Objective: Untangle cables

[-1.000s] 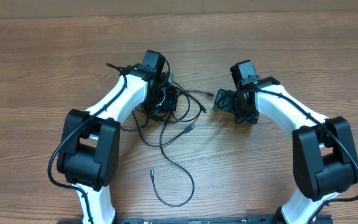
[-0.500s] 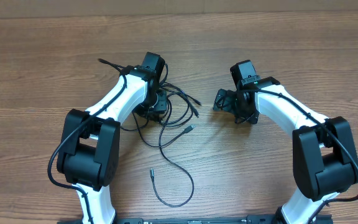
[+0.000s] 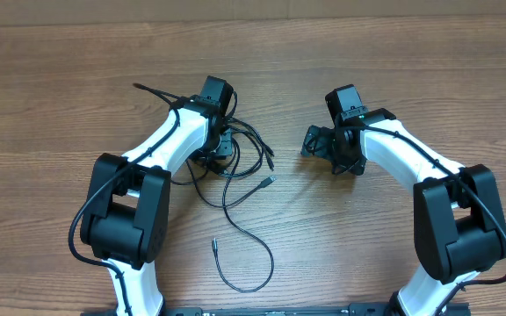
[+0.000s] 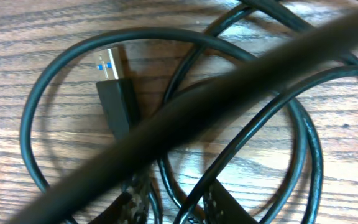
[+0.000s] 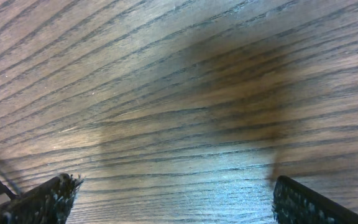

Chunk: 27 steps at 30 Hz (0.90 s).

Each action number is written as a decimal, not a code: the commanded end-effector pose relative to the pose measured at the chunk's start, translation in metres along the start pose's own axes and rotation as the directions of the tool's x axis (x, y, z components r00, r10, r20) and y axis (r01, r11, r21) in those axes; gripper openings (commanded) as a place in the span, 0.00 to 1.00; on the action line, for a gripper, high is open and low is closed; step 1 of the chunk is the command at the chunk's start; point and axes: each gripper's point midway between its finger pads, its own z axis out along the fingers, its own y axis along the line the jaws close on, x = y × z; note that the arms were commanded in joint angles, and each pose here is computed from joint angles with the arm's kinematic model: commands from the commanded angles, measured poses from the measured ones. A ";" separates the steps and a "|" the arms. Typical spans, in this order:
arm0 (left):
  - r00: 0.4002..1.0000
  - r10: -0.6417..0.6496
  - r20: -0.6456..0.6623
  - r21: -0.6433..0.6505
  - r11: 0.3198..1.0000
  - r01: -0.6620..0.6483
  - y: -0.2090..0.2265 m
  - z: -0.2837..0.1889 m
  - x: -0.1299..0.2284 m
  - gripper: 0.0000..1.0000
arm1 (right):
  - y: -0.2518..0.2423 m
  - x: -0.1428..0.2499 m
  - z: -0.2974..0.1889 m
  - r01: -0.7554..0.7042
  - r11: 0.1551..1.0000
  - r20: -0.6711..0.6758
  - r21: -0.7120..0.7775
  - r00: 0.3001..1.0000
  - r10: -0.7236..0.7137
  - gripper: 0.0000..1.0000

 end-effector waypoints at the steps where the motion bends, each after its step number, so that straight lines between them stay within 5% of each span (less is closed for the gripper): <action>1: 0.999 -0.049 0.015 -0.025 0.998 0.049 0.010 0.000 -0.003 0.26 | 0.003 -0.006 -0.002 0.002 1.000 0.018 -0.002 1.000 -0.002 1.00; 5: 0.997 -0.079 -0.006 0.021 0.997 0.079 0.008 0.001 -0.003 0.25 | 0.003 -0.006 -0.002 0.002 1.000 0.018 -0.002 1.000 -0.002 1.00; 8: 0.999 -0.015 -0.050 0.191 0.981 0.024 -0.012 -0.006 -0.004 0.25 | 0.003 -0.006 -0.002 0.002 1.000 0.018 -0.002 1.000 -0.002 1.00; 14: 0.991 0.124 -0.047 0.563 0.823 -0.076 -0.056 -0.040 -0.007 0.25 | 0.003 -0.006 -0.002 0.002 1.000 0.018 -0.002 1.000 -0.002 1.00; 27: 0.999 0.005 -0.032 0.278 0.961 0.004 -0.008 -0.017 -0.020 0.24 | 0.003 -0.006 -0.002 0.002 1.000 0.018 -0.002 1.000 -0.002 1.00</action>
